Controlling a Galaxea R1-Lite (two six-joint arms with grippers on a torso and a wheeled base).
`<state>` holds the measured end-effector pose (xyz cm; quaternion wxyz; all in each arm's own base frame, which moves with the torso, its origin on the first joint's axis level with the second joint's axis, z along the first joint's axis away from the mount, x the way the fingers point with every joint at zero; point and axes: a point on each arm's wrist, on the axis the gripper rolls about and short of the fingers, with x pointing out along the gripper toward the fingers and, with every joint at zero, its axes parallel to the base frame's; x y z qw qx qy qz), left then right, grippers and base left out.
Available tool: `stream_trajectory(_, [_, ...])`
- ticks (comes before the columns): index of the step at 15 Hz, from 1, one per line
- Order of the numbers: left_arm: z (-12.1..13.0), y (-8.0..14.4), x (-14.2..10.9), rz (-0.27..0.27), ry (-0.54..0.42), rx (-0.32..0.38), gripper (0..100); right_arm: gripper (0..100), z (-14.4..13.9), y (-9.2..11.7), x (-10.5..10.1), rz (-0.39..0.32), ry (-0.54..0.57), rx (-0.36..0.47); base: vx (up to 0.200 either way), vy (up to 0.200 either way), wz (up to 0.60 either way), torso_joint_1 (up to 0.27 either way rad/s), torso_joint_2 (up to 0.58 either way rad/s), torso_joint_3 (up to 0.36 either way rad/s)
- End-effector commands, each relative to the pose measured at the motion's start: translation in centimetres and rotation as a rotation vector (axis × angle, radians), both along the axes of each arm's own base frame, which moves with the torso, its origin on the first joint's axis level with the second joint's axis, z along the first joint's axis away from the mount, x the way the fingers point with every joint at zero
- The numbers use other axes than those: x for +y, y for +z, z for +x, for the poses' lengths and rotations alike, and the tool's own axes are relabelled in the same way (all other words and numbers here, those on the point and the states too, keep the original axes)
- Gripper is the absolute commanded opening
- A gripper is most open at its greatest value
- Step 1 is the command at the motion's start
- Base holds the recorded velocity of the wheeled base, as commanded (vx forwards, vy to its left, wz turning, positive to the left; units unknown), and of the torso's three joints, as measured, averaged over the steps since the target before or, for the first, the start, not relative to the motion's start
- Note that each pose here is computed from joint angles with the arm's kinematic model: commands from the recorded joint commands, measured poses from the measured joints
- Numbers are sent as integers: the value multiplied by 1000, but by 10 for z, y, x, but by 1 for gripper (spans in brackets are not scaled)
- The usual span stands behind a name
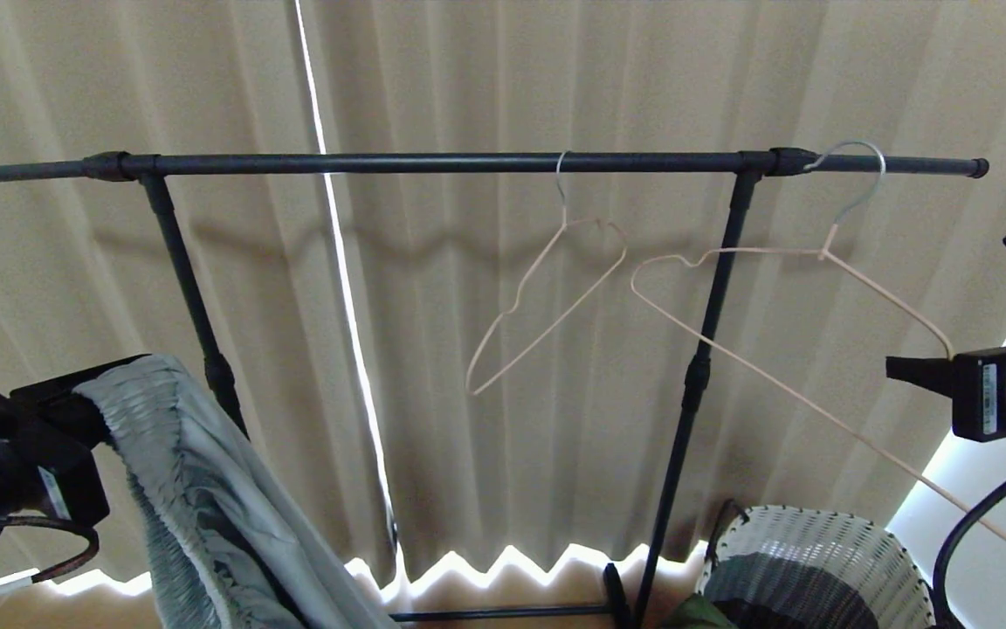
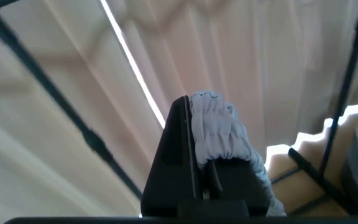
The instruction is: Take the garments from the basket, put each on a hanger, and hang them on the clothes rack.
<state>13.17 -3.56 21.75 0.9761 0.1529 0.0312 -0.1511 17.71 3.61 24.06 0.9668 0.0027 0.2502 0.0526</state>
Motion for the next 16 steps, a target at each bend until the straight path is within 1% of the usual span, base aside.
stream_trajectory(1, [0,-3,0,4,0,12,0,0,-16,-4,-3,2,1,-14,-200,0,0,2,2,-2])
stream_trajectory(2, [0,-3,0,4,0,12,0,0,-19,-7,-4,1,1,-5,-200,0,0,2,2,-7])
stream_trajectory(5, [0,-3,0,8,-1,10,0,0,-22,-9,-5,1,1,-3,-200,0,0,1,-1,7])
stream_trajectory(11, [1,-3,0,5,-1,11,0,0,-26,-8,-5,8,10,-14,0,0,0,0,0,0])
stream_trajectory(12, [1,-3,0,5,-1,11,0,0,-26,-9,-5,8,11,-11,0,200,0,2,2,2])
stream_trajectory(16, [1,-2,0,4,-1,8,0,0,-25,-11,0,14,40,-41,0,200,0,1,-1,1])
